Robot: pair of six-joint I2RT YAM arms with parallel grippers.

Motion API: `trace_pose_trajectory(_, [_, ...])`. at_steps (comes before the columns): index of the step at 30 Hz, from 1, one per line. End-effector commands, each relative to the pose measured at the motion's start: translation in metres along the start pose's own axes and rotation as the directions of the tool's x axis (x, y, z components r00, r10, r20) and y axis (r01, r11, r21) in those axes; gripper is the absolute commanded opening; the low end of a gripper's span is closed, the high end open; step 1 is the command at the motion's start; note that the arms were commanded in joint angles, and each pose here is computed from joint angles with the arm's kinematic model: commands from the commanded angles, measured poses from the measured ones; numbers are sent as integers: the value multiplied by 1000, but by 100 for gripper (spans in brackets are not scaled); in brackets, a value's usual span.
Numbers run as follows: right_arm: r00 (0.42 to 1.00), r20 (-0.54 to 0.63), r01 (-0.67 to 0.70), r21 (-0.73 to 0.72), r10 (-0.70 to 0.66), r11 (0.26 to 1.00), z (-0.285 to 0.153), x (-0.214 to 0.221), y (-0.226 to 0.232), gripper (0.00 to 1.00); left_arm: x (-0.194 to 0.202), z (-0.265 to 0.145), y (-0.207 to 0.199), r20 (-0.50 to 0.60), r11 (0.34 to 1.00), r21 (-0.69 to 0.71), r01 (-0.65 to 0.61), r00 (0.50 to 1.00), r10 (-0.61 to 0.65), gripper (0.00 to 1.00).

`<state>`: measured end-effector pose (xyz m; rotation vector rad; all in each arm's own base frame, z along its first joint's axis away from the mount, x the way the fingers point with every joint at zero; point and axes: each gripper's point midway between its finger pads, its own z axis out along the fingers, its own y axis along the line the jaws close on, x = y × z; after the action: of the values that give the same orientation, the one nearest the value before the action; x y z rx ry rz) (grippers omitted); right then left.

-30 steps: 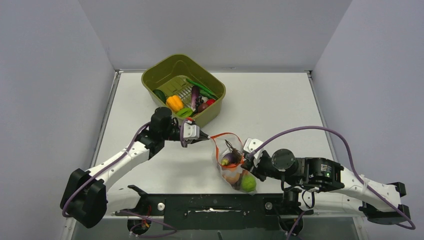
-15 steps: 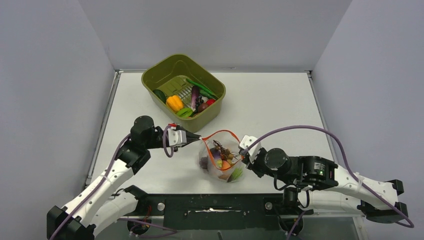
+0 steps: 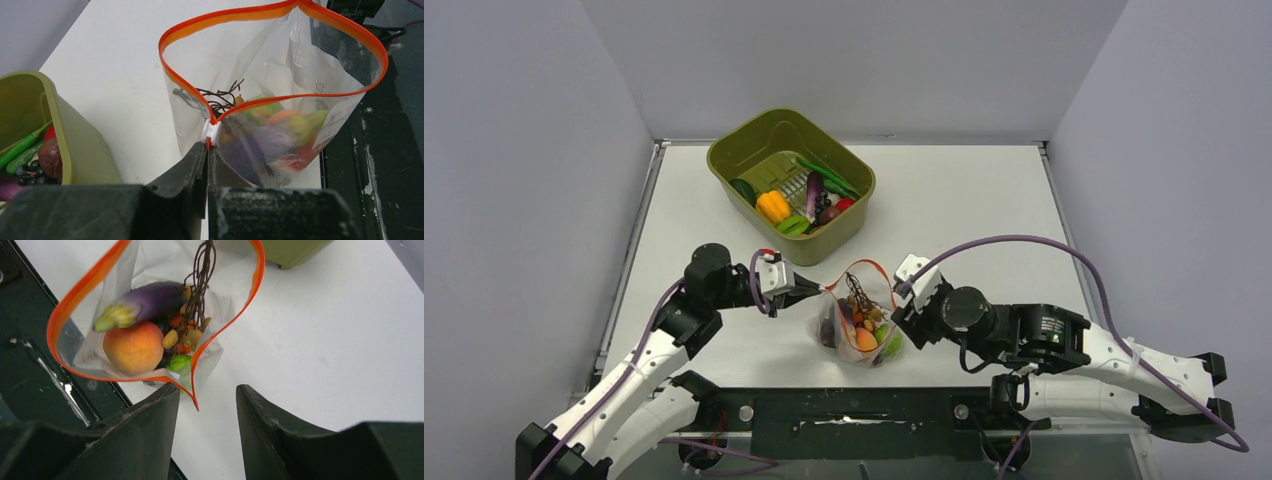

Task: Place the food in the zip-top bag and seal the zipper
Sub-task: Zip the zipper food storage bag at the center of the board.

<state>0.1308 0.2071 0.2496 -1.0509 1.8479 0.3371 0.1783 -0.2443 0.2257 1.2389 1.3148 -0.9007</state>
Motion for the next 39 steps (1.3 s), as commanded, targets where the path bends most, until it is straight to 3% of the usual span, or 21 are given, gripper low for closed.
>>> trace_pose_trajectory(1, [988, 142, -54, -2, 54, 999, -1, -57, -1, 55, -19, -4, 1, 55, 1000, -18, -23, 998, 24, 0])
trace_pose_trajectory(7, [974, 215, 71, -7, -68, 997, 17, -97, 8, 62, -20, -4, -4, 66, 1000, -1, 11, 998, -11, 0])
trace_pose_trajectory(13, [936, 271, 246, -51, -223, 968, 47, -119, 28, 58, -27, -6, -9, 104, 1000, 11, 18, 994, -20, 0])
trace_pose_trajectory(22, [900, 379, 307, -200, -215, 930, 69, -138, 42, 55, -39, -9, -17, 156, 999, 32, 3, 988, -8, 0])
trace_pose_trajectory(28, [891, 392, 361, -301, -231, 882, 81, -133, 64, 59, -39, -8, -18, 160, 999, 38, 9, 987, -15, 0])
trace_pose_trajectory(35, [906, 347, 347, -280, -243, 895, 95, -120, 57, 50, -40, -8, -21, 171, 999, 52, 16, 985, -24, 0])
trace_pose_trajectory(39, [910, 335, 346, -288, -245, 893, 100, -115, 57, 37, -41, -9, -21, 173, 999, 52, 14, 985, -23, 0])
